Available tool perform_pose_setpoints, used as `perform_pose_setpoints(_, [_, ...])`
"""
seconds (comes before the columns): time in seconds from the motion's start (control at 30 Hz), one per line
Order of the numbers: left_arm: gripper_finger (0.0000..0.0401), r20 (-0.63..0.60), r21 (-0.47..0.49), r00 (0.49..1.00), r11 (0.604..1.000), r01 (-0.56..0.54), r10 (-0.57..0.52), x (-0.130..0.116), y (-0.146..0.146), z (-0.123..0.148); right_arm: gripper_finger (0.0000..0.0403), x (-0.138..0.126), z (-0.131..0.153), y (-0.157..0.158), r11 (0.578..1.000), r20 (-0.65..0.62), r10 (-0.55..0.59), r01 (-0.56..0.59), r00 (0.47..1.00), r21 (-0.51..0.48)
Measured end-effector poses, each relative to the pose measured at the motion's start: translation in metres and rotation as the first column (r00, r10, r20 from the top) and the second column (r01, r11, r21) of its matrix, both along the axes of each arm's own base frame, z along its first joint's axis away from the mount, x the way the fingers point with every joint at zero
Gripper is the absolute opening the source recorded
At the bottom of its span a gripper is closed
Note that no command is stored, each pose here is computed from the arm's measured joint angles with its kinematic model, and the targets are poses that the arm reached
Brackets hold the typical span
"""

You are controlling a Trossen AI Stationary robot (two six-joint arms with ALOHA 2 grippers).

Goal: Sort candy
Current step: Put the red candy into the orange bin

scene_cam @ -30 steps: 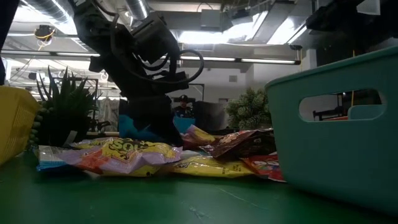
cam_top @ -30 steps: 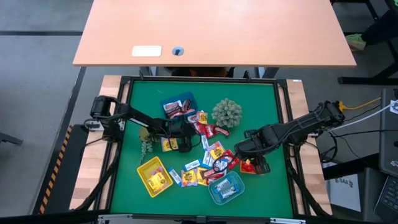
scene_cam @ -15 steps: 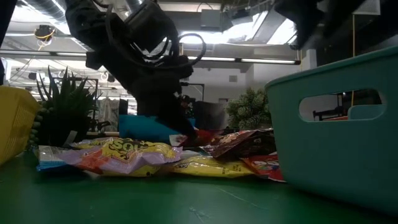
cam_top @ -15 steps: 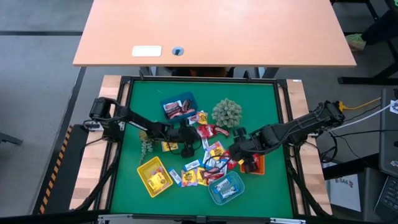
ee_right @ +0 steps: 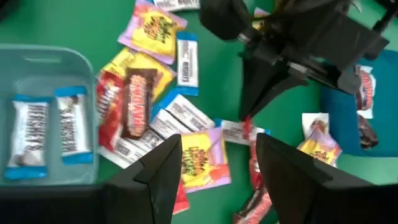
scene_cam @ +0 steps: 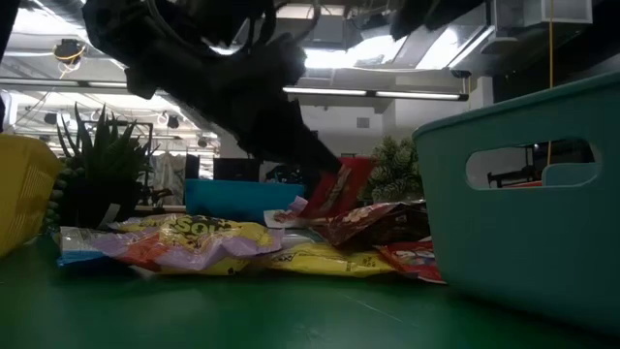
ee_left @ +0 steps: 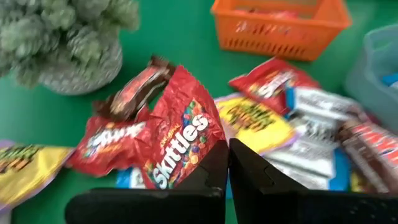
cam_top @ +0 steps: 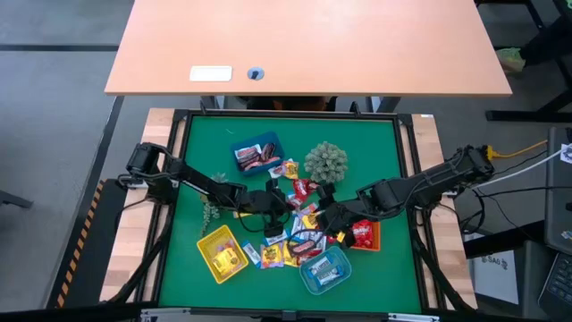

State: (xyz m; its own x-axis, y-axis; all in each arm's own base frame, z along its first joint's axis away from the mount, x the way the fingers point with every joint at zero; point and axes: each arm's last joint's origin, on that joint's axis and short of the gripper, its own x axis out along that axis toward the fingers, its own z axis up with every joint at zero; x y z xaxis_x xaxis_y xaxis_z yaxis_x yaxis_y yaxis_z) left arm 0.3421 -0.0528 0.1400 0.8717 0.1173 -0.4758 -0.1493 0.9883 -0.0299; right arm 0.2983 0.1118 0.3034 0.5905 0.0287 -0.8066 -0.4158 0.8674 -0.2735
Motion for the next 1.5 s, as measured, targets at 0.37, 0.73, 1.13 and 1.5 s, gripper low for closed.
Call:
perform_pose_setpoints(0.37, [0.0, 0.078, 0.002, 0.997, 1.0, 0.023, -0.023, 0.0, -0.016, 0.007, 0.0207, 0.038, -0.041, -0.03, 0.998, -0.122, -0.043, 0.048, 0.992, 0.036])
perform_pose_setpoints(0.73, [0.0, 0.084, 0.002, 0.996, 1.0, 0.025, -0.025, 0.0, -0.018, 0.007, 0.0176, 0.054, -0.075, -0.044, 1.0, -0.232, -0.019, 0.018, 0.973, -0.007])
perform_pose_setpoints(1.13, [0.0, 0.088, 0.008, 0.996, 1.0, 0.03, -0.031, 0.0, -0.018, 0.008, 0.0014, 0.054, -0.074, -0.044, 1.0, -0.227, 0.003, -0.007, 0.974, -0.016])
perform_pose_setpoints(1.5, [0.0, 0.088, 0.006, 0.996, 0.999, 0.031, -0.031, 0.0, -0.018, 0.008, 0.0002, 0.054, -0.074, -0.044, 1.0, -0.227, 0.004, -0.008, 0.974, -0.016])
